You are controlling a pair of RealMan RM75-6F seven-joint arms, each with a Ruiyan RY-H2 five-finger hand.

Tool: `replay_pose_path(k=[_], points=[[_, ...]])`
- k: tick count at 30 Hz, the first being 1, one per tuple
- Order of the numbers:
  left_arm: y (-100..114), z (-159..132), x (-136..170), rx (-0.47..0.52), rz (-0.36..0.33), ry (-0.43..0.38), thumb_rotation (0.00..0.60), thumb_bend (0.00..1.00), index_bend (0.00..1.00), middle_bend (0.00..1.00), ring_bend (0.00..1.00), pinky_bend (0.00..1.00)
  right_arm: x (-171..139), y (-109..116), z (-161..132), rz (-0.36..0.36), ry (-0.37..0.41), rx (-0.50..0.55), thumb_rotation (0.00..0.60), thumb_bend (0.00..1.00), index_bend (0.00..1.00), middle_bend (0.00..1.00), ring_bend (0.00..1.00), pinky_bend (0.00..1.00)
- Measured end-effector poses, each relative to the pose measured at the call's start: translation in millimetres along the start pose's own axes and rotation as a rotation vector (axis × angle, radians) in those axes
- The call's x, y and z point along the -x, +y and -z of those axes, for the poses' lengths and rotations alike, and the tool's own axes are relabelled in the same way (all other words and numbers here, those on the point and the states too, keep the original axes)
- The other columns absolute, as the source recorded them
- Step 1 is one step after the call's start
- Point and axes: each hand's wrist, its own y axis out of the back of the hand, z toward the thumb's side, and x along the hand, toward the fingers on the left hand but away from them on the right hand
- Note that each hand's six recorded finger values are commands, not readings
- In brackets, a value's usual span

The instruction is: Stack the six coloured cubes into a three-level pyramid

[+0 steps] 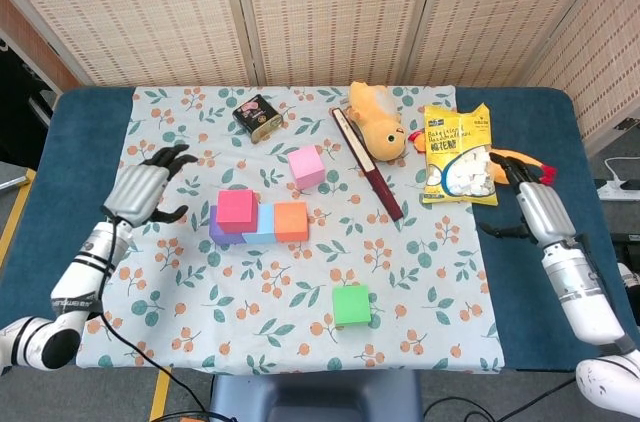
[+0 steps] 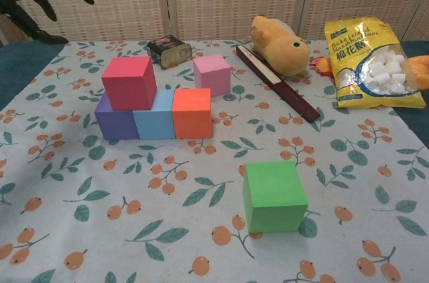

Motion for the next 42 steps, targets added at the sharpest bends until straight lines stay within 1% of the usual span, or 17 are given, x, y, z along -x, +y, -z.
replay_pose_path(k=[3,7,12,17,21,23,25,28,31,34,37,42], points=[[1.1,21.9,14.2,-0.008,-0.047,0.046,0.6,0.29,0.25,0.12,0.11,0.27,7.0,-3.0,-9.4,-0.025,0.027,-0.009,0.6,0.0,0.0,0.11,0.0,0.17],[-8.4,41.9,33.3,-0.001,-0.058,0.078,0.6,0.29,0.26,0.13,0.12,0.27,17.4,-5.5,-25.0,-0.041,0.069,-0.012,0.6,0.0,0.0,0.11,0.0,0.17],[-18.9,53.1,51.4,0.015,-0.069,0.092,0.6,0.29,0.27,0.15,0.14,0.27,30.2,-14.3,-41.4,-0.08,0.107,-0.015,0.6,0.0,0.0,0.13,0.0,0.17],[-28.8,56.8,66.1,-0.002,-0.08,0.088,0.6,0.29,0.29,0.17,0.16,0.27,57.9,-28.7,-68.6,-0.151,0.163,-0.038,0.6,0.0,0.0,0.14,0.0,0.17],[-34.5,56.3,76.8,-0.025,-0.092,0.081,0.6,0.29,0.29,0.18,0.16,0.27,84.1,-44.5,-95.0,-0.237,0.209,-0.096,0.6,0.0,0.0,0.14,0.0,0.17],[-37.3,56.7,81.3,-0.026,-0.093,0.083,0.6,0.29,0.29,0.18,0.16,0.27,102.2,-52.4,-112.1,-0.276,0.237,-0.145,0.6,0.0,0.0,0.14,0.0,0.17],[-40.5,57.7,86.0,-0.025,-0.09,0.086,0.6,0.29,0.29,0.18,0.16,0.27,121.9,-57.7,-129.8,-0.291,0.263,-0.199,0.6,0.0,0.0,0.14,0.0,0.17],[-42.4,60.2,92.0,-0.025,-0.088,0.096,0.6,0.29,0.29,0.18,0.16,0.27,148.7,-66.3,-151.9,-0.296,0.286,-0.259,0.6,0.0,0.0,0.14,0.0,0.17],[-41.9,62.7,97.0,-0.02,-0.092,0.106,0.6,0.29,0.29,0.18,0.16,0.27,172.6,-76.4,-169.7,-0.296,0.292,-0.305,0.6,0.0,0.0,0.14,0.0,0.17],[-41.4,64.5,101.4,-0.005,-0.099,0.116,0.6,0.29,0.29,0.17,0.16,0.27,191.8,-88.1,-177.2,-0.3,0.273,-0.339,0.6,0.0,0.0,0.14,0.0,0.17],[-41.2,66.8,106.0,0.004,-0.106,0.126,0.6,0.29,0.29,0.17,0.16,0.26,208.8,-99.6,-186.6,-0.303,0.254,-0.363,0.6,0.0,0.0,0.14,0.0,0.17],[-40.9,70.5,110.2,-0.005,-0.106,0.139,0.6,0.29,0.29,0.17,0.16,0.26,228.8,-118.0,-201.8,-0.307,0.224,-0.382,0.6,0.0,0.0,0.14,0.0,0.17]])
